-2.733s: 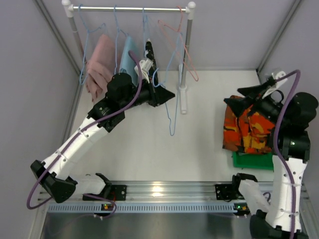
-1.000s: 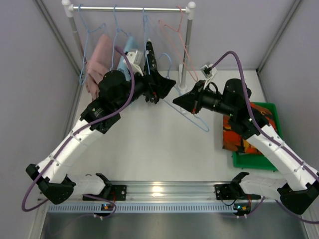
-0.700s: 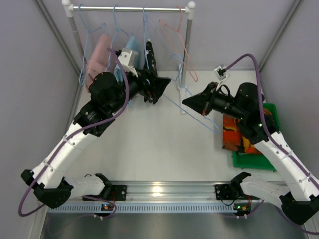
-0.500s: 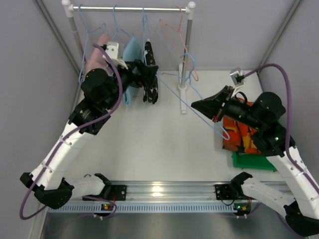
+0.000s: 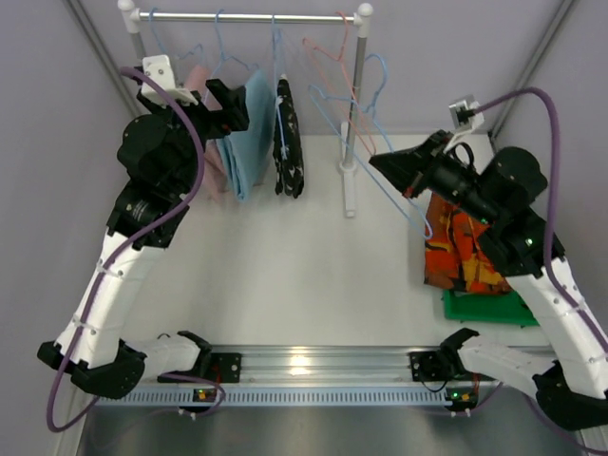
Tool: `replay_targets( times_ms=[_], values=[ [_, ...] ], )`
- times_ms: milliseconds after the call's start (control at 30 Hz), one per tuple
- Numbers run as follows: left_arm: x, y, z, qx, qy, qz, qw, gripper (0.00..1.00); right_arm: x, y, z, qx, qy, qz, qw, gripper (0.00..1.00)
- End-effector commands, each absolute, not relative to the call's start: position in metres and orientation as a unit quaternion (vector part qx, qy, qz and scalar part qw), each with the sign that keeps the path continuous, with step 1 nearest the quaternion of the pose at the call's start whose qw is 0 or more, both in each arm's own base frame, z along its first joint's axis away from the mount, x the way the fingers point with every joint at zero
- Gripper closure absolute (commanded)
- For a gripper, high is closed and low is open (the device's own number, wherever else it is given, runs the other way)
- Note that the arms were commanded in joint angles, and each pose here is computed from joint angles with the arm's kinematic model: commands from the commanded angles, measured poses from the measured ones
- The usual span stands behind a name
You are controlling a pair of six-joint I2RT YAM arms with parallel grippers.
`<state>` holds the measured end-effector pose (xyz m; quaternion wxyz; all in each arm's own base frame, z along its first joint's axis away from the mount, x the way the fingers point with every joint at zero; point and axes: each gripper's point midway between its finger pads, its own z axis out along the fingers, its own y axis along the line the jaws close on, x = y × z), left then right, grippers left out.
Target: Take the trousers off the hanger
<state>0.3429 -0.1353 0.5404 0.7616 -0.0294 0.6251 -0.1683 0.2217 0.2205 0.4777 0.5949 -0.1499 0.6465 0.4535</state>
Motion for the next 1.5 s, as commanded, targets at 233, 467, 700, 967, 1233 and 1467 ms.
replay_targets(
  times_ms=[233, 467, 700, 967, 1233, 1467],
  values=[
    [0.339, -0.054, 0.543, -0.088, 0.633, -0.024, 0.769, 0.01, 0.323, 0.253, 0.509, -0.117, 0.642, 0.396, 0.647, 1.0],
    [0.331, -0.036, 0.53, -0.111, 0.641, -0.018, 0.759, 0.01, 0.371, 0.286, 0.53, -0.108, 0.617, 0.392, 0.673, 1.0],
    [0.331, -0.033, 0.49, -0.102, 0.69, -0.028, 0.716, 0.01, 0.435, 0.319, 0.517, -0.085, 0.622, 0.385, 0.677, 1.0],
    [0.336, -0.039, 0.469, -0.069, 0.736, -0.012, 0.674, 0.01, 0.474, 0.337, 0.487, -0.075, 0.639, 0.37, 0.67, 1.0],
    [0.336, -0.06, 0.455, -0.032, 0.768, -0.051, 0.637, 0.01, 0.49, 0.346, 0.447, -0.076, 0.667, 0.366, 0.644, 1.0],
    [0.327, -0.084, 0.44, 0.021, 0.789, -0.099, 0.606, 0.01, 0.468, 0.337, 0.446, -0.087, 0.665, 0.372, 0.641, 0.33]
  ],
)
